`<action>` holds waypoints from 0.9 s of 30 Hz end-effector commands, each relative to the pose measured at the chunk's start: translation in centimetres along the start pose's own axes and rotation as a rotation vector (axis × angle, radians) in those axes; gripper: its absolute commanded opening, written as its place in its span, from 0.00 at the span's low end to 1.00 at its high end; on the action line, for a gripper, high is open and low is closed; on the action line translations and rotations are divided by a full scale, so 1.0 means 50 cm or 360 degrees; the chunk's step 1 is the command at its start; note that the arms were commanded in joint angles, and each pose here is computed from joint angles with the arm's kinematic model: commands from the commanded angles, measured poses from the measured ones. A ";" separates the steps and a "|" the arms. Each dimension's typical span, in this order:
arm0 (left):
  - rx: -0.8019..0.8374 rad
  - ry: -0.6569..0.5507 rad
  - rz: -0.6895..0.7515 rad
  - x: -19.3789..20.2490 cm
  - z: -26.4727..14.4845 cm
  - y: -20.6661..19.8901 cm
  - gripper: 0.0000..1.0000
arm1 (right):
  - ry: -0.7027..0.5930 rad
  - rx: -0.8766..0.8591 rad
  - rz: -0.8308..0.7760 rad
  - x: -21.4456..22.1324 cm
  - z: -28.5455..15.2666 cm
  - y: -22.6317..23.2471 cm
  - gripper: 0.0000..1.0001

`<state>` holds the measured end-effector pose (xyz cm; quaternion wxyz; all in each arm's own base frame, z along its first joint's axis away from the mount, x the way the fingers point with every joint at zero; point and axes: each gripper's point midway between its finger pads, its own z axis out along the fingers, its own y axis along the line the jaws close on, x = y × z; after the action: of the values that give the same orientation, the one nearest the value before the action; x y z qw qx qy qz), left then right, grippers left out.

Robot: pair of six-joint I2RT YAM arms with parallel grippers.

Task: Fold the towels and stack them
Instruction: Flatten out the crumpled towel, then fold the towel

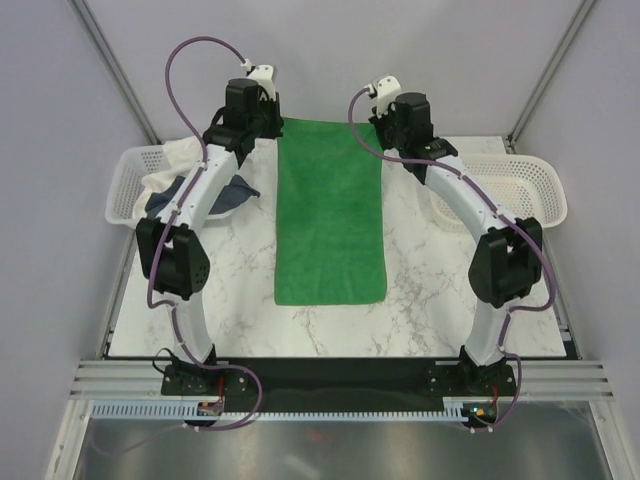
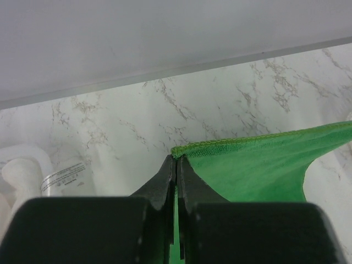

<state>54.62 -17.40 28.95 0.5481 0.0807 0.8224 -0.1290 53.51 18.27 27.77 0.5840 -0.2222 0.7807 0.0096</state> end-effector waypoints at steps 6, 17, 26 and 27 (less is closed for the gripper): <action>0.0055 -0.0122 0.0060 -0.047 0.067 0.026 0.02 | -0.0184 0.0017 -0.0150 -0.049 0.086 -0.050 0.00; 0.0083 0.0048 0.0017 0.046 0.024 0.020 0.02 | -0.0104 -0.0243 -0.0083 0.011 0.009 0.024 0.00; 0.0056 0.0147 -0.0006 0.129 -0.104 0.013 0.02 | 0.0101 -0.0294 -0.0052 0.104 -0.100 0.098 0.00; 0.0063 0.0152 -0.0012 0.135 -0.116 0.012 0.02 | 0.0131 -0.0306 -0.0025 0.113 -0.111 0.106 0.00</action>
<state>48.50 -15.76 20.39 0.4582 0.0965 0.8727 -0.1383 47.54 19.68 21.06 0.5177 -0.2976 0.7994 0.0657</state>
